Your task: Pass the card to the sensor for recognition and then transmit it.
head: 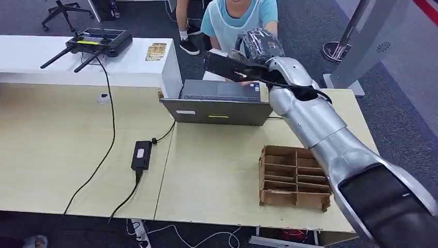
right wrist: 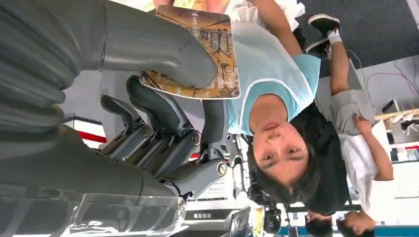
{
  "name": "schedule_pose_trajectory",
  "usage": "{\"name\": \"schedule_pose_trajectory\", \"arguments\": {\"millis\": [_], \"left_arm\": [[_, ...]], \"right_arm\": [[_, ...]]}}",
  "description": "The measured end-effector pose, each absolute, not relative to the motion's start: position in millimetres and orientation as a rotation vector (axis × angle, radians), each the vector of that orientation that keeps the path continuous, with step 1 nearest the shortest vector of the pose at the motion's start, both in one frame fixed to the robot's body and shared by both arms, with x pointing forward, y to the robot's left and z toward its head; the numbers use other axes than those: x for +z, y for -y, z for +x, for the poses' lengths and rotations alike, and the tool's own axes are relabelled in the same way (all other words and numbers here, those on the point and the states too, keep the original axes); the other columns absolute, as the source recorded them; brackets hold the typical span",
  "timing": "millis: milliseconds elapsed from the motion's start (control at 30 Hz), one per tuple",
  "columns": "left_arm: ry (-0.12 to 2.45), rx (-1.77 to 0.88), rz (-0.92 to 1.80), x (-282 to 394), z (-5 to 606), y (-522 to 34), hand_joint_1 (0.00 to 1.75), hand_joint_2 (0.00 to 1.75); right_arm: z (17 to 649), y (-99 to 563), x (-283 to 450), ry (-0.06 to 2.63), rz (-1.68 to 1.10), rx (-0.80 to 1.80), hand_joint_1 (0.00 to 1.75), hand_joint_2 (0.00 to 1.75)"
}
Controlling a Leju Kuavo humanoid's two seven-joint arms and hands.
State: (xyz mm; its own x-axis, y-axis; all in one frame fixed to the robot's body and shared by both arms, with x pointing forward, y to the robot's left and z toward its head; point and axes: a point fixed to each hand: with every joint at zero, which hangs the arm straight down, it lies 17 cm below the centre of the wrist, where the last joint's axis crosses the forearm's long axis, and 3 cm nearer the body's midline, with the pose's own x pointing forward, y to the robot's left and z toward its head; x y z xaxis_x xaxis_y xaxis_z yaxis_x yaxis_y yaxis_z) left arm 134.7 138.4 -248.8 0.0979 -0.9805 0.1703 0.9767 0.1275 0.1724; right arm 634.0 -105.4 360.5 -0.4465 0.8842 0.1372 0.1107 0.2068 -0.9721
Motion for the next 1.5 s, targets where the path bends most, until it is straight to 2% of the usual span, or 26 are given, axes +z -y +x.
{"name": "schedule_pose_trajectory", "arguments": {"millis": [100,267,333,367,400,433,467,500,600,900,1200,1333,1500], "left_arm": [[0.267,-1.452,0.017,-249,135,-138,0.00,0.00],[0.265,-1.461,0.018,-249,134,-139,0.00,0.00],[0.265,-1.468,0.017,-249,134,-139,0.00,0.00],[0.266,-1.471,0.017,-249,134,-138,0.00,0.00],[0.265,-1.474,0.017,-249,134,-138,0.00,0.00],[0.264,-1.477,0.017,-249,134,-139,0.00,0.00],[0.264,-1.478,0.016,-249,134,-139,0.00,0.00],[0.263,-1.479,0.016,-249,133,-139,0.00,0.00],[0.262,-1.487,0.015,-249,133,-139,0.00,0.00],[0.268,-1.497,0.020,-249,134,-139,0.00,0.00],[0.290,-1.476,0.039,-249,138,-138,0.00,0.00],[0.295,-1.458,0.046,-251,134,-140,0.00,0.00],[0.289,-1.425,0.045,-254,126,-143,0.00,0.00]], "right_arm": [[635,105,358,1.728,-0.934,1.312,1.75,1.75],[636,105,355,1.718,-0.932,1.313,1.64,1.75],[636,105,354,1.715,-0.931,1.314,1.31,1.75],[637,106,354,1.713,-0.931,1.313,1.31,1.75],[637,106,353,1.710,-0.931,1.314,0.35,1.75],[637,106,353,1.709,-0.931,1.314,0.21,1.75],[637,107,352,1.707,-0.931,1.314,0.21,1.75],[638,107,351,1.704,-0.931,1.314,0.09,1.75],[638,108,349,1.699,-0.931,1.314,0.00,1.75],[637,107,357,1.767,-0.868,1.247,0.00,1.75],[622,128,393,1.985,-0.672,0.929,0.00,1.75],[613,155,384,2.023,-0.614,0.869,0.00,1.75],[591,194,366,2.087,-0.413,0.697,0.00,1.75]]}}
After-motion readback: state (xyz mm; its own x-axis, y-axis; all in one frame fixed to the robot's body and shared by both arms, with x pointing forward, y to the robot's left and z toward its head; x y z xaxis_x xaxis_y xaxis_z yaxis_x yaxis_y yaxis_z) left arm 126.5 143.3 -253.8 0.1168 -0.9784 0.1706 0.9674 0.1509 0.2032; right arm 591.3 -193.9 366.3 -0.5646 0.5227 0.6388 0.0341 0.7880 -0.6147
